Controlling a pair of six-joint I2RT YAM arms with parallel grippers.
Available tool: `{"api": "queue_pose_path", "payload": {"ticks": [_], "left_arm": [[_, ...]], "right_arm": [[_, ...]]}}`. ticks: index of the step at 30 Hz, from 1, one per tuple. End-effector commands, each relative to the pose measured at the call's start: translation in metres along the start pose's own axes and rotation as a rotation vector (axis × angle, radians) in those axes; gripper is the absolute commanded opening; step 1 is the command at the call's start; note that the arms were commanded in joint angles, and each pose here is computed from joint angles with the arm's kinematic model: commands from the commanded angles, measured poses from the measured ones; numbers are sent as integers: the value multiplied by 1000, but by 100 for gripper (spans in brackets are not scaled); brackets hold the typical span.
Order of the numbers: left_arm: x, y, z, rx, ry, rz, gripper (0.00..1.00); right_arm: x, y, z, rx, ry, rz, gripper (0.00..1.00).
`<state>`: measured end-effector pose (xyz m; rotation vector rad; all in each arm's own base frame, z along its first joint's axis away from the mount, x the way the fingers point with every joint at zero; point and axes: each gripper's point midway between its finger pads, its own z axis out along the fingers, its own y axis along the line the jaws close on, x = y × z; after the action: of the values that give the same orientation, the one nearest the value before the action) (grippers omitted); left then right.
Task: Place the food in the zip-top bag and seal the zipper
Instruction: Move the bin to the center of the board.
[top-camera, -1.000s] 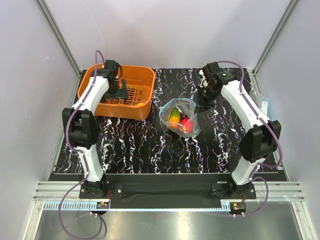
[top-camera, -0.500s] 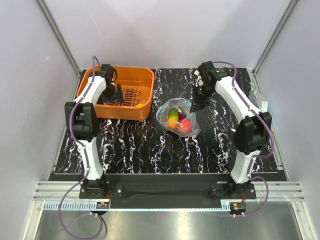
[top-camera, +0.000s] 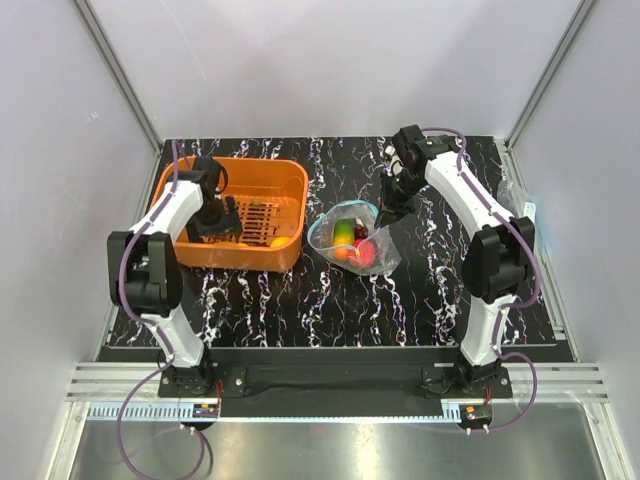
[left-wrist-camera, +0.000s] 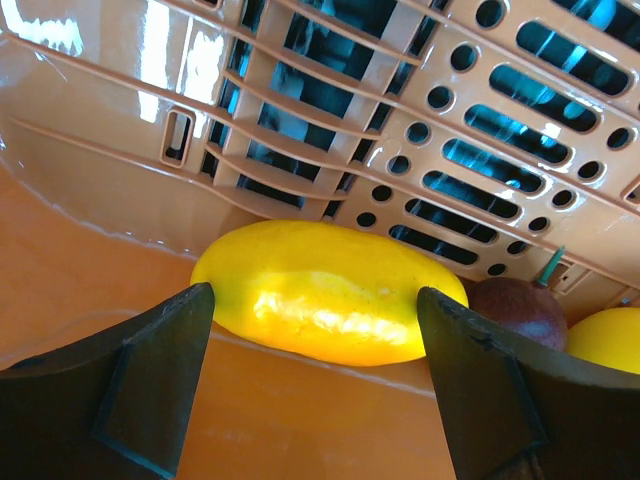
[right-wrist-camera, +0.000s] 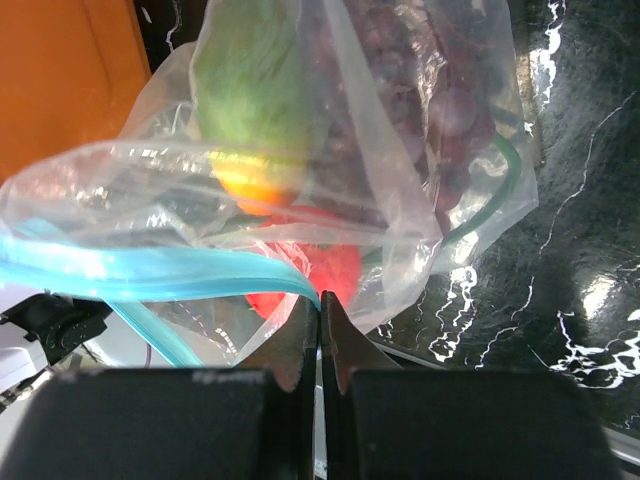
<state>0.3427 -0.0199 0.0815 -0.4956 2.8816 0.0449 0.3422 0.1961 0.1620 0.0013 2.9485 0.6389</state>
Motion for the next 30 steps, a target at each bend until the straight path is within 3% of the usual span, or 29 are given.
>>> {"api": "queue_pose_path", "payload": {"ticks": [1,7,14,18,20,22,30], "left_arm": [[47,22,-7,-40,115,27,85],[70,39,-15,-71,88,37,95],[100,42,-22,53,39,4,95],[92,30,-31,149,-51,-6,96],[78,28,-34,144,-96,-14,97],[73,31,-29,91,-37,-33,98],[-41,3,-90,126,-262,-141,99]], "right_arm": [[-7,9,0,-46,-2,23,0],[1,6,0,-52,15,37,0],[10,3,1,-50,28,49,0],[17,-1,3,-43,40,54,0],[18,0,2,-46,39,55,0],[18,0,2,-50,37,54,0],[12,3,-5,-47,15,43,0]]}}
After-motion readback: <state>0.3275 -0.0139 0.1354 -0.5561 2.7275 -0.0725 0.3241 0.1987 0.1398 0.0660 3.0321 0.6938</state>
